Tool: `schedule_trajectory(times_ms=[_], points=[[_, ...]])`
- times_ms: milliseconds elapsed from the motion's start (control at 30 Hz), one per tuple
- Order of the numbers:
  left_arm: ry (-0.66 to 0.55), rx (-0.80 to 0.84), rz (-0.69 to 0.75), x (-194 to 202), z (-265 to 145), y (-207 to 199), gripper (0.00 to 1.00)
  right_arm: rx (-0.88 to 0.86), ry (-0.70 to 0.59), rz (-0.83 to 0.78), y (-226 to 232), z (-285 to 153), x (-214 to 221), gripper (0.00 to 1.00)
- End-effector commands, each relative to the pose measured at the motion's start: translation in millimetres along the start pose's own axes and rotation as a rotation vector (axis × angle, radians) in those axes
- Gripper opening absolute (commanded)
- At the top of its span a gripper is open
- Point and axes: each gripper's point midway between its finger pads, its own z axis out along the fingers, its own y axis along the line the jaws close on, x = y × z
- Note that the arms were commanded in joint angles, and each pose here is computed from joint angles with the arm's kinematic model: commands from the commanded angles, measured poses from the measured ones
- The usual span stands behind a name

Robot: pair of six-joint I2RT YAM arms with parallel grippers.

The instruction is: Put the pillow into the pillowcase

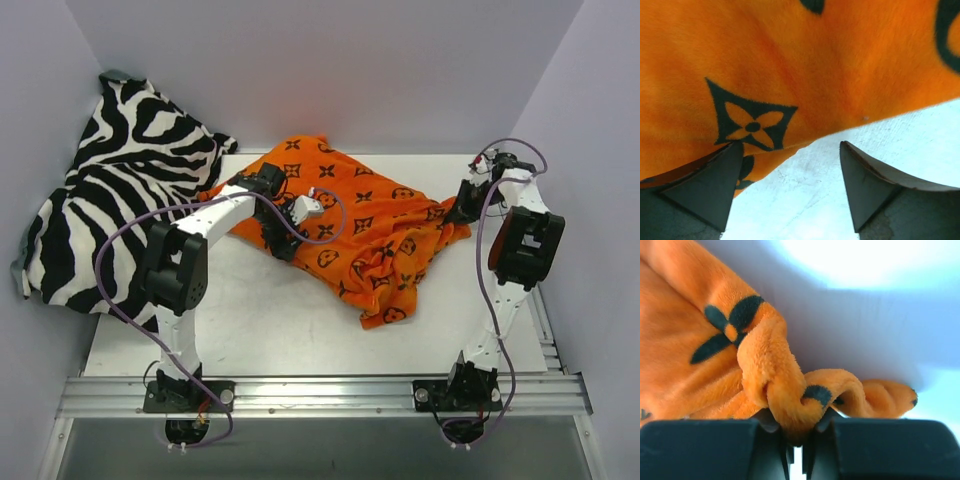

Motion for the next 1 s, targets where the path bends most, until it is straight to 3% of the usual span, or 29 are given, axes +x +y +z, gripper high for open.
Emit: schedule_trajectory(times_ms=[0, 100, 167, 233, 367, 533, 767, 967], points=[[0.016, -0.012, 0.100, 0, 2, 10, 0.84, 0.047, -0.211, -0.125, -1, -52, -68, 0.00], [-0.033, 0.033, 0.151, -3, -4, -2, 0.81, 0.066, -0.382, -0.140, -8, -93, -114, 0.00], [-0.154, 0.092, 0.233, -23, -24, -29, 0.83, 0.037, -0.428, -0.171, 5, -107, -120, 0.00], [-0.244, 0.110, 0.338, -54, -44, -62, 0.88, 0.007, -0.398, -0.204, 18, -103, -105, 0.00], [-0.338, 0.244, 0.529, -101, -48, -150, 0.90, -0.030, -0.303, -0.228, 28, -81, -67, 0.00], [-0.416, 0.387, 0.843, -138, -5, -235, 0.91, -0.085, -0.198, -0.190, 32, -65, -24, 0.00], [-0.488, 0.487, 1.219, -142, 25, -290, 0.88, -0.228, 0.012, -0.203, 81, -38, 63, 0.00], [-0.441, 0.535, 1.374, -117, 56, -308, 0.82, -0.264, 0.012, -0.181, 88, -43, 71, 0.00]])
